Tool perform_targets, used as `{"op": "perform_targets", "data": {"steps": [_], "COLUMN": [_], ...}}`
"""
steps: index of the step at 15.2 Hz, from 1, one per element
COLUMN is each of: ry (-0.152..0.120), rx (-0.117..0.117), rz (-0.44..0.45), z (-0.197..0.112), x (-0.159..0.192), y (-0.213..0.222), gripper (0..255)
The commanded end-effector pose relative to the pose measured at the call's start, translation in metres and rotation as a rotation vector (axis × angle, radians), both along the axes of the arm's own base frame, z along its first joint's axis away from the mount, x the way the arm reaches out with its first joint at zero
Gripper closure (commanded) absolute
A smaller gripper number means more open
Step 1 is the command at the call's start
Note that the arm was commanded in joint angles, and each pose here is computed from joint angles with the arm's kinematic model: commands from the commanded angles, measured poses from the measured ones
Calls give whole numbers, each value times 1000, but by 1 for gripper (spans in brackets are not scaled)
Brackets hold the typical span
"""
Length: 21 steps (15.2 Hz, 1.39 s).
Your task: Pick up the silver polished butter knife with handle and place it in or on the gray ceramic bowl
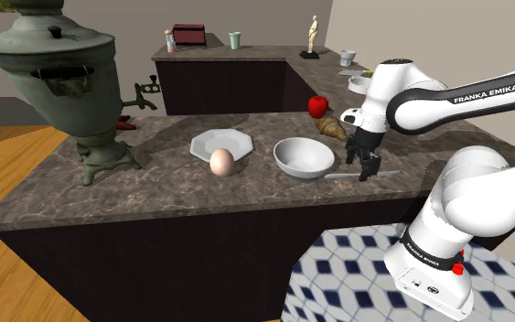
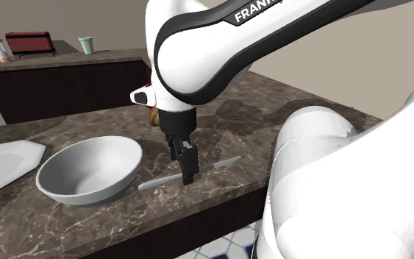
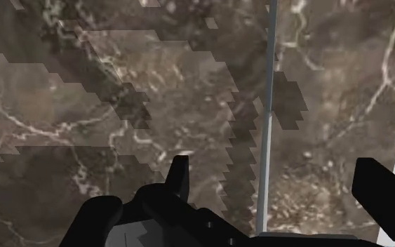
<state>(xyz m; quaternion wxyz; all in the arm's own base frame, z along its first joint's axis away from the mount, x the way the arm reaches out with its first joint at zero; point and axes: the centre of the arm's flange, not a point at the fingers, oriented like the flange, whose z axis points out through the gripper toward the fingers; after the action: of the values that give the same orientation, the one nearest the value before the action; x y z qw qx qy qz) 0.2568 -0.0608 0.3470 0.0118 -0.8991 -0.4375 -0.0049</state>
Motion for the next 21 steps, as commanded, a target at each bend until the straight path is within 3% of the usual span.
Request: {"op": "perform_targets", "data": {"steps": [1, 10, 21], "ry": [0, 0, 0], "rx": [0, 0, 0], "rz": [0, 0, 0], "z": [0, 0, 58], "x": [0, 0, 0], "y": [0, 0, 0], "gripper": [255, 255, 255]}}
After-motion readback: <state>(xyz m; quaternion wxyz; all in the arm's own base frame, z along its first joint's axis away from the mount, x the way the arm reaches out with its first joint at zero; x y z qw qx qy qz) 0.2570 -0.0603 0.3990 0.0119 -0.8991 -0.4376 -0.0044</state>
